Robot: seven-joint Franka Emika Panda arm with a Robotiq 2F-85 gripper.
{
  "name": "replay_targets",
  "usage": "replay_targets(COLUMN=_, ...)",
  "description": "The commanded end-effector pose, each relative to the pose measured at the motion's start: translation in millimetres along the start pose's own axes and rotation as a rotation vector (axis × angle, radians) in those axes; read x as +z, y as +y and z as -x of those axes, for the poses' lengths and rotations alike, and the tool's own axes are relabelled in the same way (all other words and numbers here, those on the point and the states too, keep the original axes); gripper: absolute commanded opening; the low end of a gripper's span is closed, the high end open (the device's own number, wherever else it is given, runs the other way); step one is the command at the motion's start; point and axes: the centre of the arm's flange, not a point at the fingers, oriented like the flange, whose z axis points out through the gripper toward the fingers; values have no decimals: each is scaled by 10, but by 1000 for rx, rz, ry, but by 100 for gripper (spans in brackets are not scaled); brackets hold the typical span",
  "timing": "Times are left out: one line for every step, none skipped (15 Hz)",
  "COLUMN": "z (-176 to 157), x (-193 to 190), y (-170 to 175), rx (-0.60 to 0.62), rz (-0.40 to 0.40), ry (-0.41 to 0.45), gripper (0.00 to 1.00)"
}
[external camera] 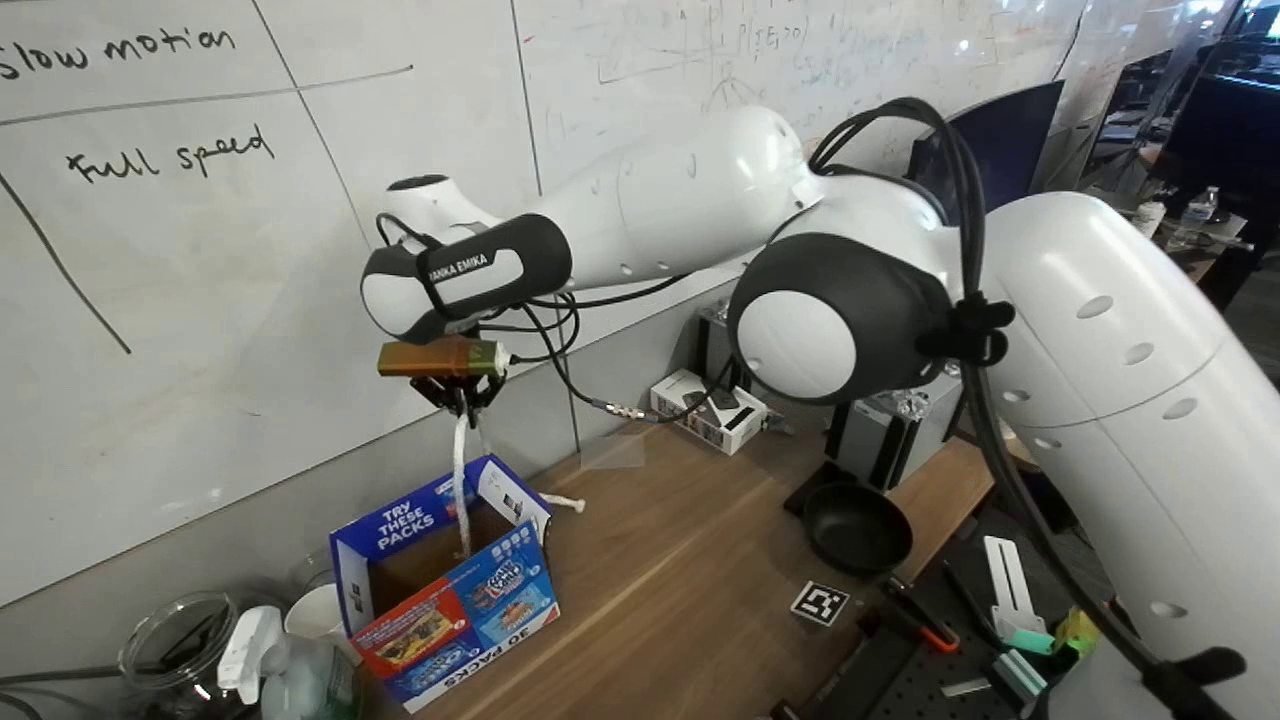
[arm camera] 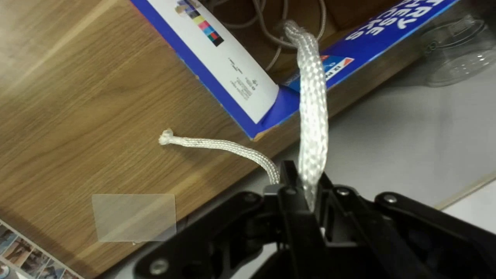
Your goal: Put the ropes in the carton box
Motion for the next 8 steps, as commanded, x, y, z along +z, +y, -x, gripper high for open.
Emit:
replay_targets(z=447, x=-756, y=75, rx=-40, rz=-35, ry=76, gripper=4)
replay_targets(z=627, x=-888, y=83, rx=-59, rz=-39, ry=110, gripper=4)
replay_targets(z=712, x=-1105, y=46, rx=-73, rz=-47, ry=133, gripper=4)
replay_targets(z=881, x=-1233, y=47, rx=-90, rz=-50, ry=165, gripper=4)
replay_targets(z=999, x=-1439, y=15, rx=-97, rz=-55, ry=186, gripper=4)
replay_targets(z=1167, x=-1577, y=28, rx=-110, rz=-61, ry=214, gripper=4)
replay_targets(z=1309, x=-1778, y=1, rx=-121, rz=-67, ry=233, gripper=4)
replay_targets(z=1493, x=-1863, y=21, rx=-134, rz=-73, ry=256, gripper=3)
